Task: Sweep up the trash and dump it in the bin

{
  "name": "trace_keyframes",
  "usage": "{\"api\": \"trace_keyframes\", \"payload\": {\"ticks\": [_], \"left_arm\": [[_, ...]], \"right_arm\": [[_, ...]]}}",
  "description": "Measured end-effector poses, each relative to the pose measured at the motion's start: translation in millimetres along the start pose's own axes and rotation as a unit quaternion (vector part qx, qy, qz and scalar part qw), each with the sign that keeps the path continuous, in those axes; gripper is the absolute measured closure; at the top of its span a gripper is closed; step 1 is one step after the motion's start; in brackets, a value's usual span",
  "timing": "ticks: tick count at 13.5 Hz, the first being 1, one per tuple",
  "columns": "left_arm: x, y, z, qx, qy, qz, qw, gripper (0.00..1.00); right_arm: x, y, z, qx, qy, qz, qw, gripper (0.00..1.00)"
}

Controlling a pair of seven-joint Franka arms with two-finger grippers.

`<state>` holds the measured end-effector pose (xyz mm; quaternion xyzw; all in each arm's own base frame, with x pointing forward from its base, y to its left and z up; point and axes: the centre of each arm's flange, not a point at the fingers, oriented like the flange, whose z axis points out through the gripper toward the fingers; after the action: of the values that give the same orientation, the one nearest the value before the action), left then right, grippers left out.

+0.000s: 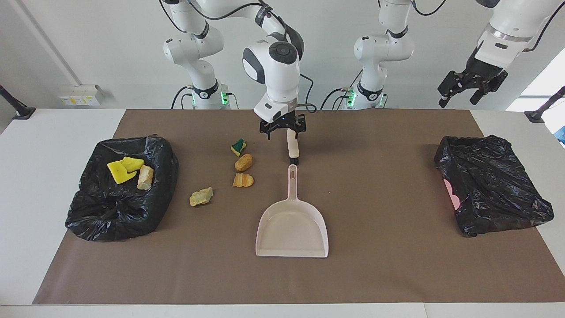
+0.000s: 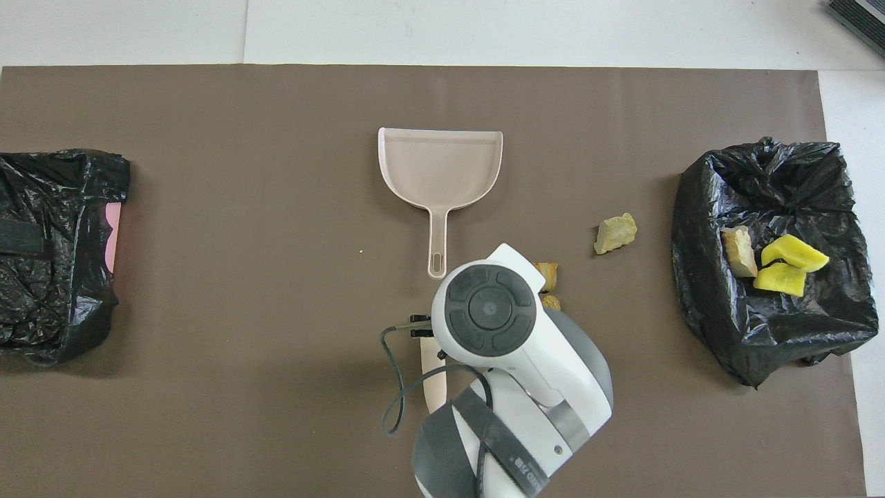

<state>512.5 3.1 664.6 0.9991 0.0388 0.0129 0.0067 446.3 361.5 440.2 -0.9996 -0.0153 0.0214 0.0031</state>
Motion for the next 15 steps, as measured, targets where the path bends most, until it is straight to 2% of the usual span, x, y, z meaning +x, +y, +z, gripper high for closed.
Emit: {"api": "trace_keyframes", "payload": {"ticks": [4,8,9,11,12,13,14,15], "left_arm": [[0.2,-1.9,0.1,0.001,0.0,-0.002,1.0,0.0],[-0.1,1.2,0.2,0.002,0.0,0.0,1.0,0.0],[-0.1,1.9,0.2,0.002,0.0,0.001,1.0,0.0],[-0.1,1.4,0.2,0.002,0.0,0.0,1.0,0.0],[0.0,0.2,0.2,0.002,0.0,-0.001,1.0,0.0],[0.1,-1.2,0.2,0.003,0.0,-0.002,1.0,0.0],[0.2,-2.7,0.1,0.003,0.0,-0.004,1.0,0.0],[0.3,-3.6,0.1,0.003,0.0,-0.005,1.0,0.0]], "right_arm": [[-67.1,-5.1,30.9,0.016,-0.009,-0.019,1.0,0.0],[-115.5,-25.5,48.3,0.007,-0.017,-0.022,1.0,0.04],[-122.3,-29.0,51.0,0.005,-0.019,-0.022,1.0,0.04],[-130.9,-33.3,59.0,0.006,-0.016,-0.025,1.0,0.15],[-134.8,-35.1,65.2,0.008,-0.013,-0.025,1.0,0.15],[-137.0,-35.4,70.9,0.008,-0.013,-0.025,1.0,0.21],[-137.6,-34.8,76.1,0.007,-0.015,-0.025,1.0,0.21],[-137.4,-34.4,80.4,0.005,-0.017,-0.025,1.0,0.26]]}}
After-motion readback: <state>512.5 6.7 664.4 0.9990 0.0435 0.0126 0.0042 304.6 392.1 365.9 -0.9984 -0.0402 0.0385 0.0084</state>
